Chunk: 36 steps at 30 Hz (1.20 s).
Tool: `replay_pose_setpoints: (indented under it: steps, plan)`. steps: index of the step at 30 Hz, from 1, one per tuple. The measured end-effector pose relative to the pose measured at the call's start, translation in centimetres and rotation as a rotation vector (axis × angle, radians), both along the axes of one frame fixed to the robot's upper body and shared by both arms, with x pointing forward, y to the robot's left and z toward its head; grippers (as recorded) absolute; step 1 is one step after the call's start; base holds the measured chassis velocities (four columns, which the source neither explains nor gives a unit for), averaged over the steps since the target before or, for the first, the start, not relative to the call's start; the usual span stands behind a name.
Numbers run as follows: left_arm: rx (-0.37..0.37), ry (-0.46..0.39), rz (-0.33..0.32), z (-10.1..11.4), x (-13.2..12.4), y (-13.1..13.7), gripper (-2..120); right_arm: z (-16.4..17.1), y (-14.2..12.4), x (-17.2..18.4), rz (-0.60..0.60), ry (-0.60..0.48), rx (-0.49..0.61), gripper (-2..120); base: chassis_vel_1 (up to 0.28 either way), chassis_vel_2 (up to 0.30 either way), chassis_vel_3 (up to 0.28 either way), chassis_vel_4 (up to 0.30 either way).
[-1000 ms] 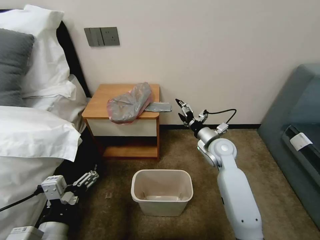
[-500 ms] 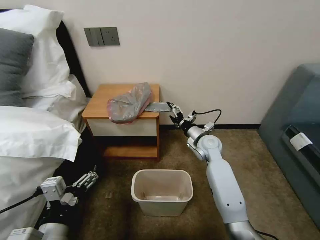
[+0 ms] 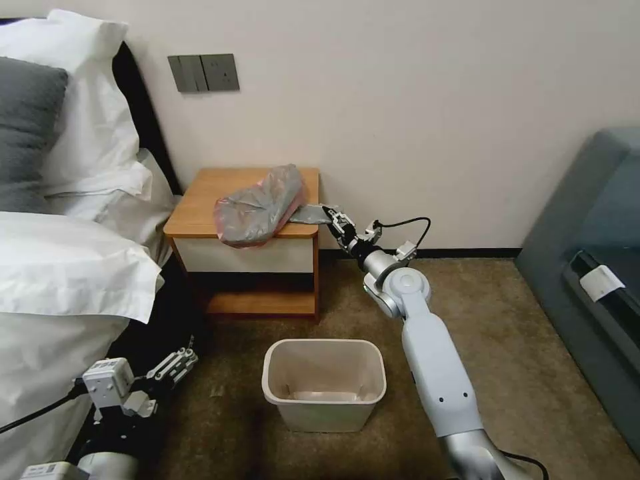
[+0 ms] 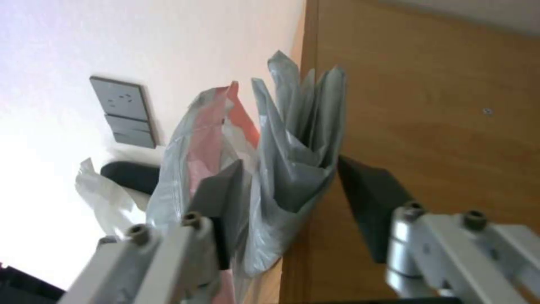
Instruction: Pick up the garbage bag from the table and place it over the trash can.
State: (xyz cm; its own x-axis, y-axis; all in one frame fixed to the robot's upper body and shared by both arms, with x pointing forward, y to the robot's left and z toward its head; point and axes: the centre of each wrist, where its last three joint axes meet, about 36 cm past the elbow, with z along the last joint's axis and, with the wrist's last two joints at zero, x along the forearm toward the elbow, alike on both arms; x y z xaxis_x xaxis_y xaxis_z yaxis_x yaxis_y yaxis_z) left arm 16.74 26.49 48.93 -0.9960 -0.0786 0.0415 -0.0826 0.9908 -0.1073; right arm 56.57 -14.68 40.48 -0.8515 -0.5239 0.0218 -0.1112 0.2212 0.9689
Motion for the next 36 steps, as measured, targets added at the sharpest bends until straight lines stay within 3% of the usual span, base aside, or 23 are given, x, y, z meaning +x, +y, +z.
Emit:
replay_pose_setpoints:
  steps: [13,21,24,36]
  plan:
    - [-0.001,-0.004,-0.009,0.0,0.1,0.0,100,0.6,-0.3,-0.3,-0.035,-0.017,-0.01,0,0.0,0.0,0.0,0.0]
    - [0.002,-0.009,-0.023,0.1,0.3,0.1,100,2.7,-0.2,-4.0,-0.019,-0.022,-0.047,0,0.0,0.0,0.0,0.0]
    - [0.001,-0.039,-0.036,0.4,1.1,0.1,100,3.5,-0.2,-8.3,0.005,-0.006,-0.073,0,0.0,0.0,0.0,0.0]
    - [-0.009,-0.135,-0.076,1.4,3.5,0.2,100,6.8,-2.0,-17.4,0.014,0.001,-0.086,0,0.0,0.0,0.0,0.0]
